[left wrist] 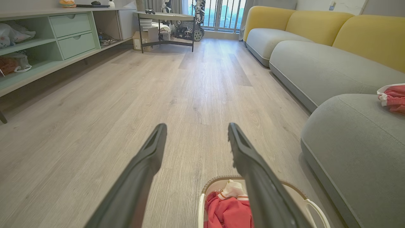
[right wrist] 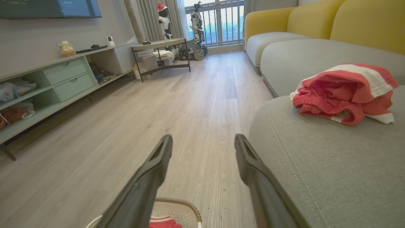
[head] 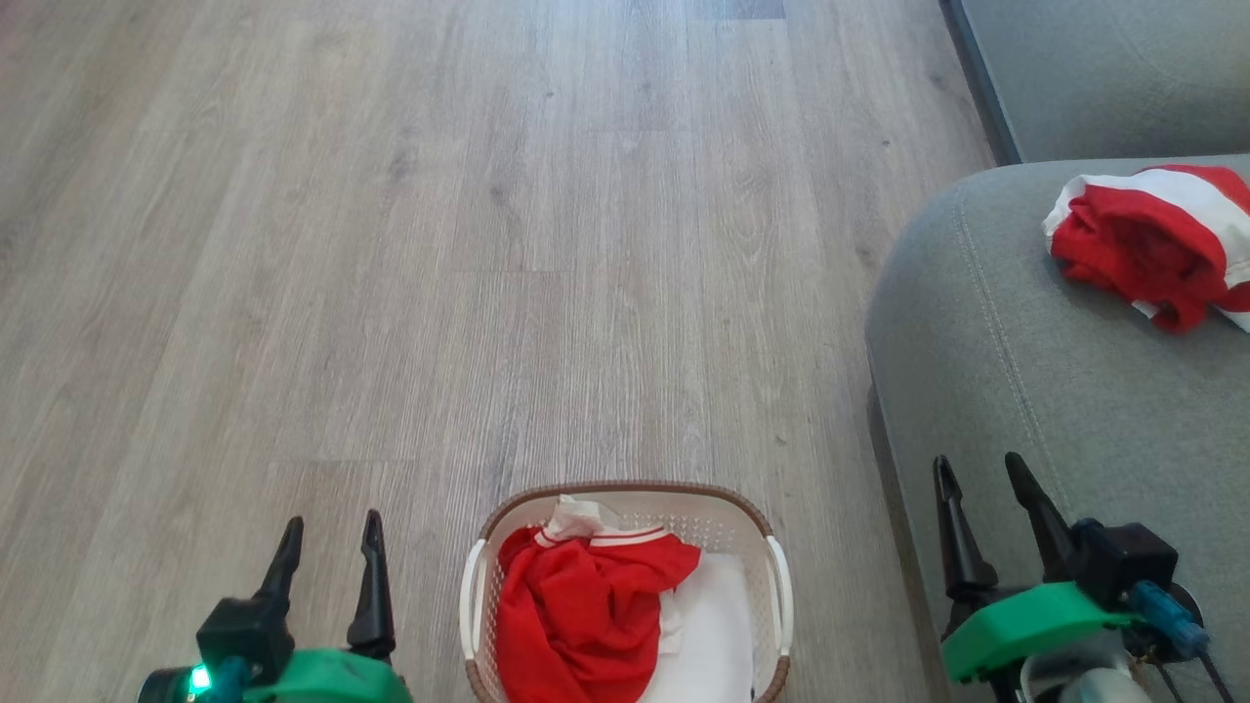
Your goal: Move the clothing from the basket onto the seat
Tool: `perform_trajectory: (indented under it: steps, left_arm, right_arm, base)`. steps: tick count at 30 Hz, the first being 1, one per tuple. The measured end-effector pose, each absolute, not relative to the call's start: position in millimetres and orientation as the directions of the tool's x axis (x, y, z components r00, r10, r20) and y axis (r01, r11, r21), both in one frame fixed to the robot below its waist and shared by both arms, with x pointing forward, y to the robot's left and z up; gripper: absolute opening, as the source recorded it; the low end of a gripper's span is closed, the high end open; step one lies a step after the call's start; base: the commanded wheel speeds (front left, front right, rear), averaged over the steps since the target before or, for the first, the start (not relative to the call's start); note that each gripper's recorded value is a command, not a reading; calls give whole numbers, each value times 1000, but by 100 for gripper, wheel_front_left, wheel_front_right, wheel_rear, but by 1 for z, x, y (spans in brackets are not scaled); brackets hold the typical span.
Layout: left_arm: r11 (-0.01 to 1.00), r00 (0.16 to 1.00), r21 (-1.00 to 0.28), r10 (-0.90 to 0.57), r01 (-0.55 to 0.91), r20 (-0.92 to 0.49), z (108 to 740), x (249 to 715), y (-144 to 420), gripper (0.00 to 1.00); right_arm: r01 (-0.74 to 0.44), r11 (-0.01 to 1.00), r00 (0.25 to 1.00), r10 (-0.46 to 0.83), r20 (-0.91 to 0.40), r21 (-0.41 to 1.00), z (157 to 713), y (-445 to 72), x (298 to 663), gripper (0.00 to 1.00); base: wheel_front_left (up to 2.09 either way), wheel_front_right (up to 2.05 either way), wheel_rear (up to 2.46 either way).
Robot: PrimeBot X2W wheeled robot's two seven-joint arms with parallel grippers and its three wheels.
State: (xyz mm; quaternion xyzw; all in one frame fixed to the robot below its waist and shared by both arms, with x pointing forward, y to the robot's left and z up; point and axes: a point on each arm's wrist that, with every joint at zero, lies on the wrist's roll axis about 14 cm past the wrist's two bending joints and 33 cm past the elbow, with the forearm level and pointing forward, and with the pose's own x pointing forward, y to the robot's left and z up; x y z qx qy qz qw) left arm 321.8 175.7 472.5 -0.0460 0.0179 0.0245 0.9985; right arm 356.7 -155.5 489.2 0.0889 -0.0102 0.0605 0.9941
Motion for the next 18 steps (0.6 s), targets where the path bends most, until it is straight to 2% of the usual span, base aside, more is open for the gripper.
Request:
perform_trajectory:
  steps: [12,18]
  left_arm:
    - [996,998,-89,21,-25,-53,467,322,168,100]
    - [998,992,-62,-27,20,-121,446,323,158,100]
  right_arm:
    - [-117,977,993,114,28,178,488,-157,356,100]
    - [-89,982,996,88,14,167,484,-166,359,100]
  base:
    - [0,0,0]
    - [0,0,0]
